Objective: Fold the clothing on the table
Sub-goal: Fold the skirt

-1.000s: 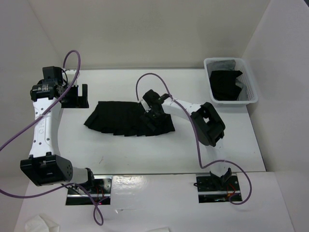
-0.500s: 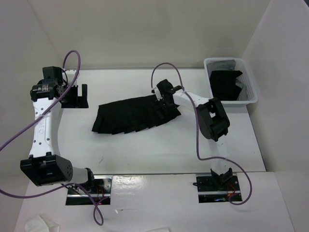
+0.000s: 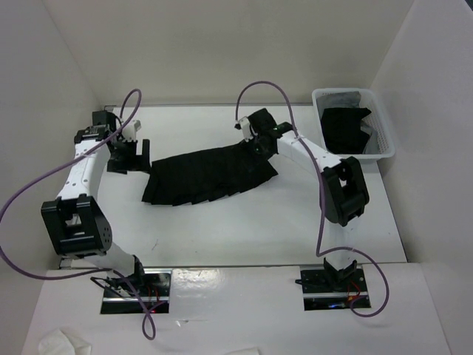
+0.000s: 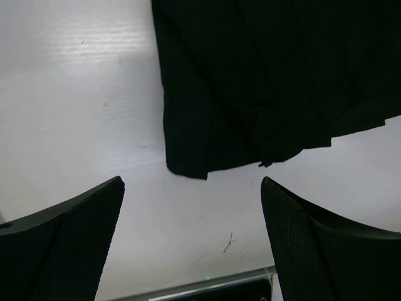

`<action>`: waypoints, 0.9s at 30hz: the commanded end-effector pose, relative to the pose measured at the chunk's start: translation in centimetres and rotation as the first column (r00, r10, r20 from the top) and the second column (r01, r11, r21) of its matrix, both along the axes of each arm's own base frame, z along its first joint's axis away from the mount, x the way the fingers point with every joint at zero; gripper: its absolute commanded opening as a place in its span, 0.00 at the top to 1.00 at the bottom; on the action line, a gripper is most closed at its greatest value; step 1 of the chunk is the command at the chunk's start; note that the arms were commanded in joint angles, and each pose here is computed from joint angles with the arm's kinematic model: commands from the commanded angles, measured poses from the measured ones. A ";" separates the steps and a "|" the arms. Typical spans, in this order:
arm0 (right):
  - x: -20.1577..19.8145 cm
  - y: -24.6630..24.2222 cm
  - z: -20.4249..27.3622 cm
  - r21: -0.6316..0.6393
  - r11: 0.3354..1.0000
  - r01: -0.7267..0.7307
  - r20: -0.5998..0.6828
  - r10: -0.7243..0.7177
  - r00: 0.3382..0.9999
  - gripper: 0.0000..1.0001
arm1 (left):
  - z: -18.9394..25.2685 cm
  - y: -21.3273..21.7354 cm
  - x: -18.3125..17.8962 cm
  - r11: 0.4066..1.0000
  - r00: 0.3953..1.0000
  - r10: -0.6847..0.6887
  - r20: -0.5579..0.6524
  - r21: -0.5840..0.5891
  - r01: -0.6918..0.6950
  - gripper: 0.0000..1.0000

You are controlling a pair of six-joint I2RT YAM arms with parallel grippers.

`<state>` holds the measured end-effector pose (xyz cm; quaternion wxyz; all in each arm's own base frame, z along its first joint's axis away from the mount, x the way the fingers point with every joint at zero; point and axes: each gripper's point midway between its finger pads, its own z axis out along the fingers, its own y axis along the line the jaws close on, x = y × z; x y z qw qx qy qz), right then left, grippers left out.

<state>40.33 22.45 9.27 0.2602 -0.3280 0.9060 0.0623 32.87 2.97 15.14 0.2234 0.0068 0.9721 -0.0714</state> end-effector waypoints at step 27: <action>0.8 -6.8 4.6 0.011 0.993 0.117 0.033 -0.118 0.993 0.01 | -7.5 0.4 8.3 0.964 0.991 -0.102 0.088 -0.237 0.120 0.01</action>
